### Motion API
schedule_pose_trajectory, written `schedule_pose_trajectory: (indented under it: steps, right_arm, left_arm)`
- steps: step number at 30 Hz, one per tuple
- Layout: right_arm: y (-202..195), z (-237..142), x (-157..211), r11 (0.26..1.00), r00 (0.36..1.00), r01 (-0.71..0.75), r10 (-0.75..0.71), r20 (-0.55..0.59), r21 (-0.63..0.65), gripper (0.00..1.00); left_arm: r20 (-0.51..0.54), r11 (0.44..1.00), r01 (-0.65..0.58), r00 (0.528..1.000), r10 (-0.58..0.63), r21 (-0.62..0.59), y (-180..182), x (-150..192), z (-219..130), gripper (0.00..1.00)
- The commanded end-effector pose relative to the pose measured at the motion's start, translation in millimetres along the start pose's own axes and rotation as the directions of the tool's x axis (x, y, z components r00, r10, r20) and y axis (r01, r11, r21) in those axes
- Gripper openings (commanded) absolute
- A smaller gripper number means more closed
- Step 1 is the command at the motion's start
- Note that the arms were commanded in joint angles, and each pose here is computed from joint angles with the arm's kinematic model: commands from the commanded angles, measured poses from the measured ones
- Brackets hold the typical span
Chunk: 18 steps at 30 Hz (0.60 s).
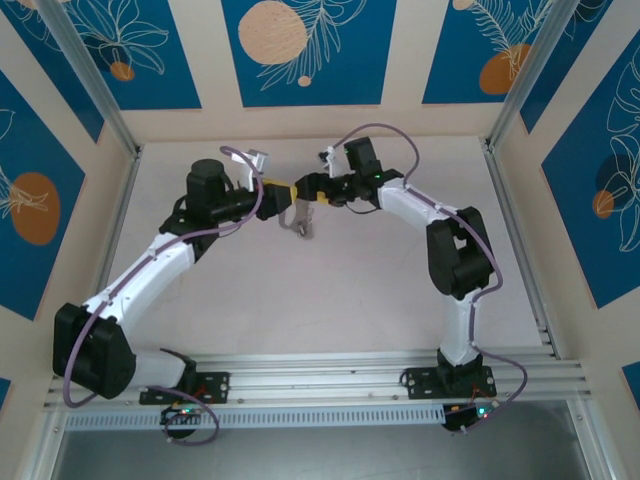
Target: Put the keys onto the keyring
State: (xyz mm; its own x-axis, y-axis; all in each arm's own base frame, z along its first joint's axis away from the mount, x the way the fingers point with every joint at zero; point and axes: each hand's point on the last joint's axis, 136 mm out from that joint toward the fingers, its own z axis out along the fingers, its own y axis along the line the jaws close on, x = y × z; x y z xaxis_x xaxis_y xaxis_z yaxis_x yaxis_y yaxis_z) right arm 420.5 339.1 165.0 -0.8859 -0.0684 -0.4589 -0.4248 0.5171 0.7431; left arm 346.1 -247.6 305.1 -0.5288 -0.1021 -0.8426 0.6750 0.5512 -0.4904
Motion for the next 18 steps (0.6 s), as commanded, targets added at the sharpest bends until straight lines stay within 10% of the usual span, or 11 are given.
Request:
schedule_pose_trajectory:
  steps: [1,13,18]
  right_arm:
    - [-3.9,22.6,36.6,1.0,0.996,-0.013,0.014,-0.091,0.01,0.91]
    - [-10.2,-20.4,64.3,0.998,0.998,-0.052,0.053,-0.019,0.047,0.91]
    - [-13.3,-79.3,59.0,0.992,0.993,-0.054,0.041,0.111,0.113,0.97]
  left_arm:
    - [0.081,0.999,-0.039,0.996,0.039,-0.01,-10.1,-25.0,-13.9,0.44]
    - [0.121,0.994,-0.048,0.991,0.06,-0.1,-3.4,-26.0,-29.8,0.45]
    - [0.163,0.946,-0.038,0.982,0.095,-0.322,28.0,-23.3,-53.4,0.69]
